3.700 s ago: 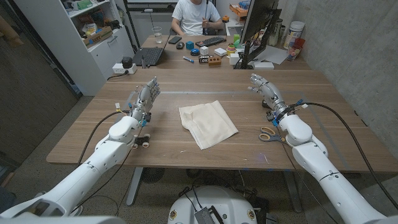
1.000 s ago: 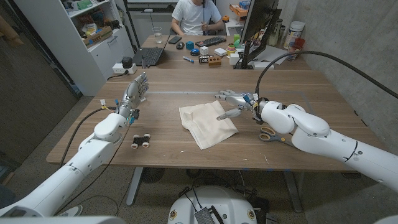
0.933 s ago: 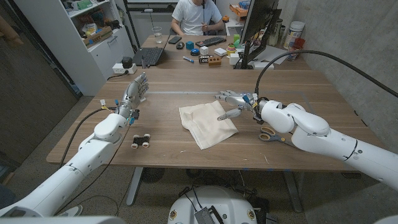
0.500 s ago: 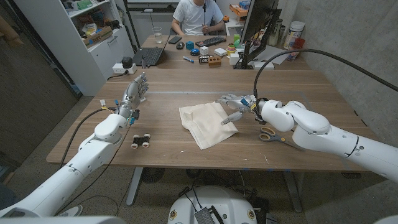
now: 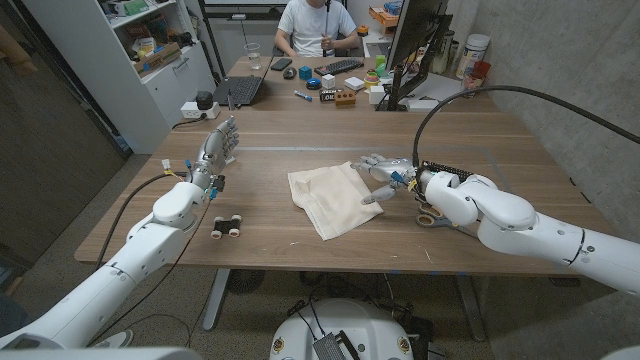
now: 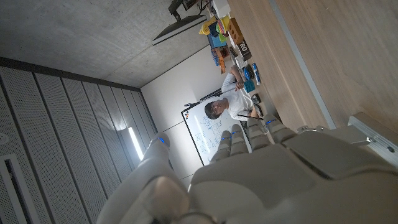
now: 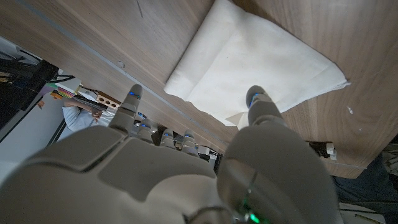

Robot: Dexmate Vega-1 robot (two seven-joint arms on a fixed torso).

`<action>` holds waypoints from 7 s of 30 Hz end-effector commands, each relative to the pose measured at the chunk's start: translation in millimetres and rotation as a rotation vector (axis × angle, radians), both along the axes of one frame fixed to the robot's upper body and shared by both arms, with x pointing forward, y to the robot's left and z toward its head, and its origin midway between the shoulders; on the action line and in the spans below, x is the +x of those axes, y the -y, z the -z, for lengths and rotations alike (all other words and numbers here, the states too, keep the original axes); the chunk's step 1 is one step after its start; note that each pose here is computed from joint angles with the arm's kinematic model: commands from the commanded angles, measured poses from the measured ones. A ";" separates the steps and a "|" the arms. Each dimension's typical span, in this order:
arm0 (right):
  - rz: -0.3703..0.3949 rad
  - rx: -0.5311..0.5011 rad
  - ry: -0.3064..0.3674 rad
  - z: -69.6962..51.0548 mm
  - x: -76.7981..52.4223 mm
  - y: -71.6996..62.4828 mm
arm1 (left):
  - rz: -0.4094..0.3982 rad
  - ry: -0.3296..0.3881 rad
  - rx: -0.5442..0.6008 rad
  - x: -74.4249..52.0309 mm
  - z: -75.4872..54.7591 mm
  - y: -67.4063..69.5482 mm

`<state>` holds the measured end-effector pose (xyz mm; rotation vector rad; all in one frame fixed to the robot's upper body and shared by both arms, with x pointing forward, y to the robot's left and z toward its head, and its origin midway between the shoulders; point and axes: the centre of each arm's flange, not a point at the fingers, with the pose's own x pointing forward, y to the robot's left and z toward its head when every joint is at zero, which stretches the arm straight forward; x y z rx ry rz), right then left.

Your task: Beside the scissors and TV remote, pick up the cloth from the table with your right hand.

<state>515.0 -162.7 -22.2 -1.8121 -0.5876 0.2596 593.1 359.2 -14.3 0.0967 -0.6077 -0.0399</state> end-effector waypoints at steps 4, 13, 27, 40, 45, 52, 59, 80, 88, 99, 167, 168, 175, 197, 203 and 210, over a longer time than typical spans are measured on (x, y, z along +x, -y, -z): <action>0.007 -0.038 -0.053 21.0 3.0 13.5 | -0.005 -0.014 -0.004 2.9 2.3 2.5; 0.010 -0.060 -0.058 34.5 4.0 16.5 | -0.013 -0.028 -0.001 4.3 4.9 4.9; -0.020 -0.024 0.000 45.1 9.8 21.2 | -0.019 -0.022 0.036 2.2 -7.1 13.4; -0.028 -0.048 -0.033 59.7 10.9 19.2 | -0.029 -0.035 0.027 2.9 -4.1 13.7; -0.040 -0.030 -0.039 65.7 11.9 18.4 | -0.029 -0.039 0.032 3.7 -4.6 15.4; -0.055 -0.021 -0.047 71.4 14.6 15.0 | -0.028 -0.045 0.040 6.0 -4.3 18.4; -0.079 -0.016 -0.051 71.6 18.9 7.9 | -0.034 -0.058 0.033 7.4 -0.2 18.3; -0.116 -0.054 -0.116 73.0 39.5 -18.4 | -0.050 -0.060 -0.002 4.3 7.0 6.8; -0.117 -0.043 -0.106 77.8 44.3 -19.8 | -0.049 -0.051 -0.014 4.1 5.8 6.4; -0.111 -0.035 -0.096 85.6 46.8 -15.5 | -0.055 -0.037 -0.032 1.4 3.3 6.2; -0.150 0.188 -0.054 94.5 33.5 5.6 | -0.055 -0.034 -0.073 -15.4 21.7 5.9; -0.147 0.178 -0.050 93.6 32.8 5.1 | -0.058 -0.034 -0.071 -15.7 22.1 6.1; -0.165 0.184 -0.033 85.7 28.0 5.2 | -0.056 -0.035 -0.078 -16.4 23.9 5.7; -0.195 0.153 0.049 51.9 13.4 -2.4 | -0.058 -0.026 -0.088 -16.9 21.2 3.2; -0.212 0.155 0.077 35.8 3.1 -3.2 | -0.052 -0.031 -0.089 -14.7 23.9 5.2; -0.237 0.142 0.130 13.1 -13.5 -4.6 | -0.044 -0.023 -0.095 -13.2 23.5 4.9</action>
